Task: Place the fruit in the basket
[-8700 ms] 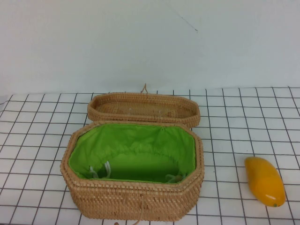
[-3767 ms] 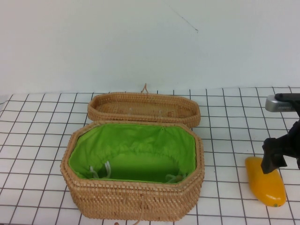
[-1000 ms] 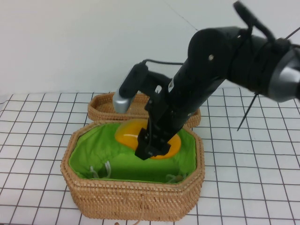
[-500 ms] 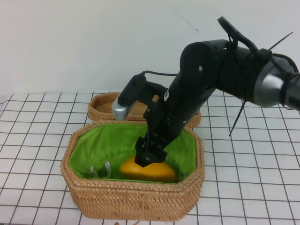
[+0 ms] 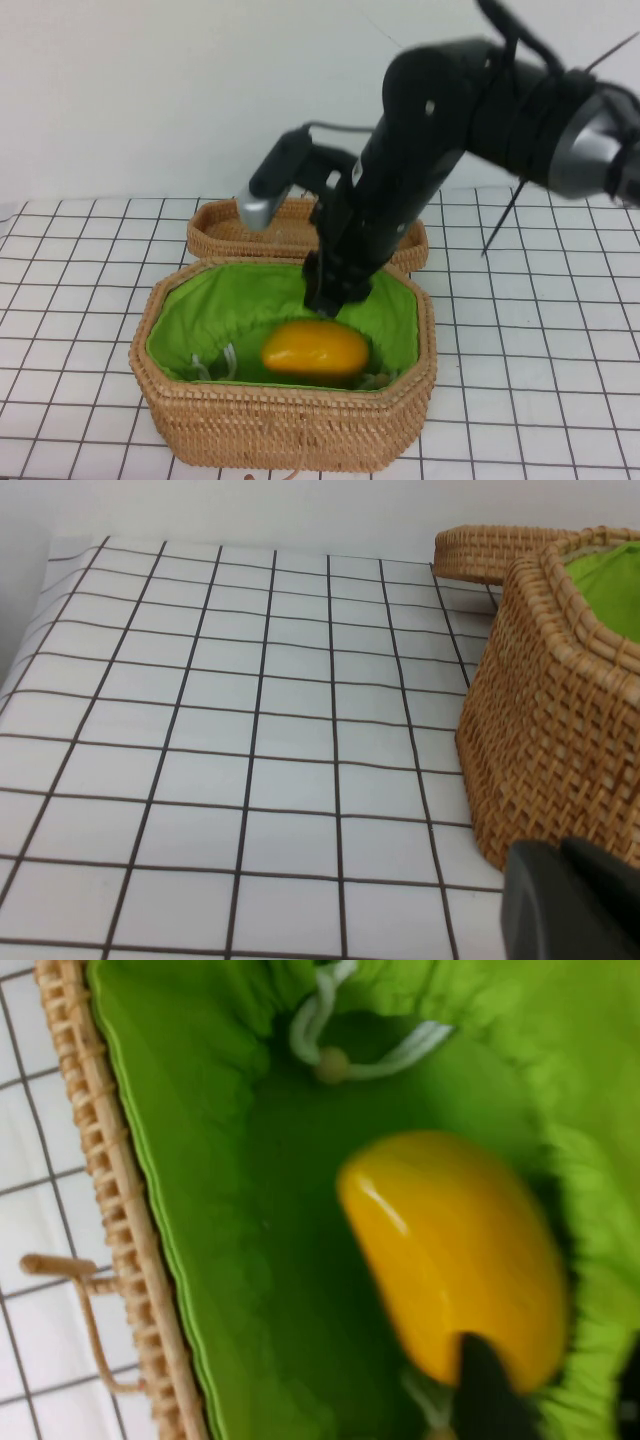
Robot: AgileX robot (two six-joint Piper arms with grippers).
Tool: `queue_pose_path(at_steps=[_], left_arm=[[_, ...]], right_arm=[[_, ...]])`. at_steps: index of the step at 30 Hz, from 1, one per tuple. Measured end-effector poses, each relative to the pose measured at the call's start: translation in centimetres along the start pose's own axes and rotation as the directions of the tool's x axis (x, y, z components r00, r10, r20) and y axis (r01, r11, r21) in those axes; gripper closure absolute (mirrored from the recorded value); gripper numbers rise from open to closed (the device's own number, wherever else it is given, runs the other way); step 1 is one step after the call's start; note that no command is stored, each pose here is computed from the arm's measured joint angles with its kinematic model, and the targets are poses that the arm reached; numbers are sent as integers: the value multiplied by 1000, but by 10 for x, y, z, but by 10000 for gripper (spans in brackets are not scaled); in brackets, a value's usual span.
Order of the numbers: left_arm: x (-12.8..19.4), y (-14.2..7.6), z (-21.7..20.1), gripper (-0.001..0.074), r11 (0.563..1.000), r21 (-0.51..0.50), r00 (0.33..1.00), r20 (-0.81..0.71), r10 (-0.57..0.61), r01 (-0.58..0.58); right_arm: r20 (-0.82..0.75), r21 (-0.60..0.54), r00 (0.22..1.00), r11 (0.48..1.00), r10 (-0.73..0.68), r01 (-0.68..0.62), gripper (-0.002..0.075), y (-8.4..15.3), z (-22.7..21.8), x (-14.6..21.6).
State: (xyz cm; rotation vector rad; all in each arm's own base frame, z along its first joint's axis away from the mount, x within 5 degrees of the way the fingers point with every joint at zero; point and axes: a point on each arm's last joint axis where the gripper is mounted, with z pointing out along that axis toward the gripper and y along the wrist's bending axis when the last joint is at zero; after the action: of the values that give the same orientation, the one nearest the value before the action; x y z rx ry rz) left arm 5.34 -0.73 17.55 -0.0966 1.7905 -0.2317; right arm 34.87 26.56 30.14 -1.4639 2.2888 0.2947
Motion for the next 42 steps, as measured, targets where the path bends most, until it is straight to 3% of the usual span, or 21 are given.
queue_pose_path(at_steps=[1, 9, 20, 25, 34, 38, 42], left_arm=[[0, 0, 0, 734, 1000, 0, 1000, 0, 0, 0], [0, 0, 0, 734, 1000, 0, 1000, 0, 0, 0], [0, 0, 0, 734, 1000, 0, 1000, 0, 0, 0], [0, 0, 0, 734, 1000, 0, 1000, 0, 0, 0], [0, 0, 0, 734, 1000, 0, 1000, 0, 0, 0], [0, 0, 0, 734, 1000, 0, 1000, 0, 0, 0], [0, 0, 0, 734, 1000, 0, 1000, 0, 0, 0]], right_arm=[[6, 7, 1000, 1000, -7, 7, 724, 0, -7, -2], [82, 154, 995, 987, -61, 47, 724, 4, -86, 0], [253, 270, 966, 962, -47, -24, 724, 47, -208, 35], [281, 264, 960, 962, -9, -69, 724, 71, -227, 70], [306, 219, 952, 971, 22, -93, 724, 106, -219, 131], [296, 127, 936, 963, 193, -239, 724, 118, -219, 148], [188, 94, 957, 966, 222, -242, 724, 123, -215, 157]])
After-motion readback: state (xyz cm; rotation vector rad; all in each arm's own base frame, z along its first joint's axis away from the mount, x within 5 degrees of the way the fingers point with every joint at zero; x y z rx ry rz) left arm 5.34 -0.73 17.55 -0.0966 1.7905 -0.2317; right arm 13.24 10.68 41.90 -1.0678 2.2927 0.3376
